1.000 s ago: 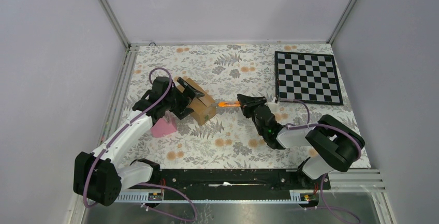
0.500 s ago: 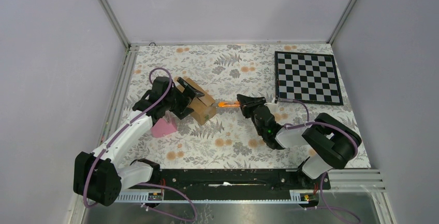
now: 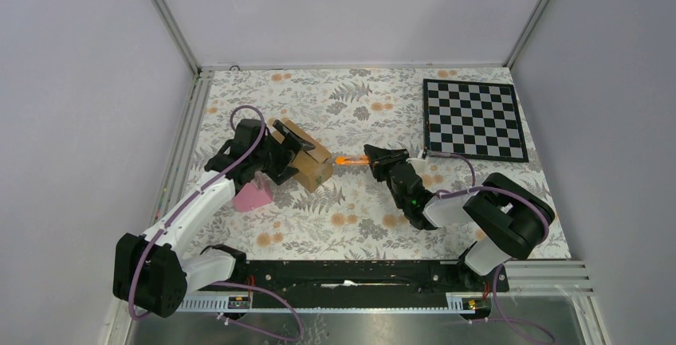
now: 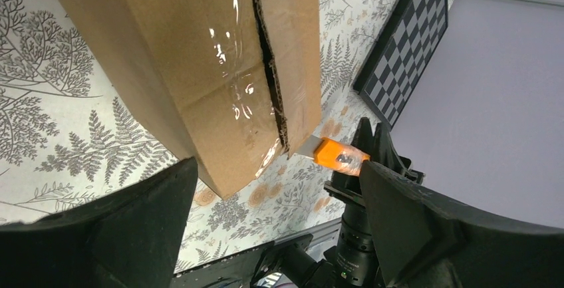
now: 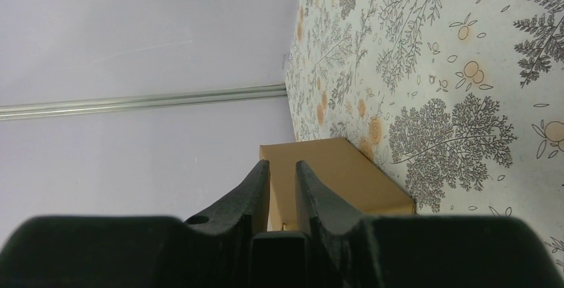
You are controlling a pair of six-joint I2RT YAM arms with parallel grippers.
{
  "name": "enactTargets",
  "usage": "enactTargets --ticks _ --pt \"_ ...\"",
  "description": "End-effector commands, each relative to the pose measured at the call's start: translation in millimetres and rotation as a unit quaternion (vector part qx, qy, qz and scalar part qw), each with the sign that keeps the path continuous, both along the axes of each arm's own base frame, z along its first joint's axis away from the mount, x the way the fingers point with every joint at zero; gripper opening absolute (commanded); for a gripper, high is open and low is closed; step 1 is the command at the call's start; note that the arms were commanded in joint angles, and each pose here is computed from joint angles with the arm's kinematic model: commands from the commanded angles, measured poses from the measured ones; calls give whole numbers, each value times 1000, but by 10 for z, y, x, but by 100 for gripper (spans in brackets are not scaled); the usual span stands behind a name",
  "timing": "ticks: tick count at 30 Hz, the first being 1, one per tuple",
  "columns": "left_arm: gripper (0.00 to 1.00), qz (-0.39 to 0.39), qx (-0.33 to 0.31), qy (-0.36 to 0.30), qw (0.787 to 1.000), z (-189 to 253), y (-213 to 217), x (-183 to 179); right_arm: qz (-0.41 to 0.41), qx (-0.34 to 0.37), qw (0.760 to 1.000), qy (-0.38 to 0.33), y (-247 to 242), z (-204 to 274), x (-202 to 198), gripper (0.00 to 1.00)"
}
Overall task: Unpack the express box
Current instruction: Cut the express box at the center of the board.
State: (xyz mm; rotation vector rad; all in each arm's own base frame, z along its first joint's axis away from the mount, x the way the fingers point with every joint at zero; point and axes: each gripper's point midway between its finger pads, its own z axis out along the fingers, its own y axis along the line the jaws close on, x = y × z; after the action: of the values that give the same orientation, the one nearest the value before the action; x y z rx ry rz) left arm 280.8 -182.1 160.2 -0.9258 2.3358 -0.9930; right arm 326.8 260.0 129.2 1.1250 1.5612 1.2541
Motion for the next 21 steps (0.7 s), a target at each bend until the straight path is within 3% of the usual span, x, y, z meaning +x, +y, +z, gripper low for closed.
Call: enactTargets --ticks 1,21 --pt "99 -5 -13 -17 1000 73 -30 26 -13 18 999 -31 38 255 62 0" --pt "99 -11 -25 -16 999 47 -75 30 0 7 999 -35 225 224 97 0"
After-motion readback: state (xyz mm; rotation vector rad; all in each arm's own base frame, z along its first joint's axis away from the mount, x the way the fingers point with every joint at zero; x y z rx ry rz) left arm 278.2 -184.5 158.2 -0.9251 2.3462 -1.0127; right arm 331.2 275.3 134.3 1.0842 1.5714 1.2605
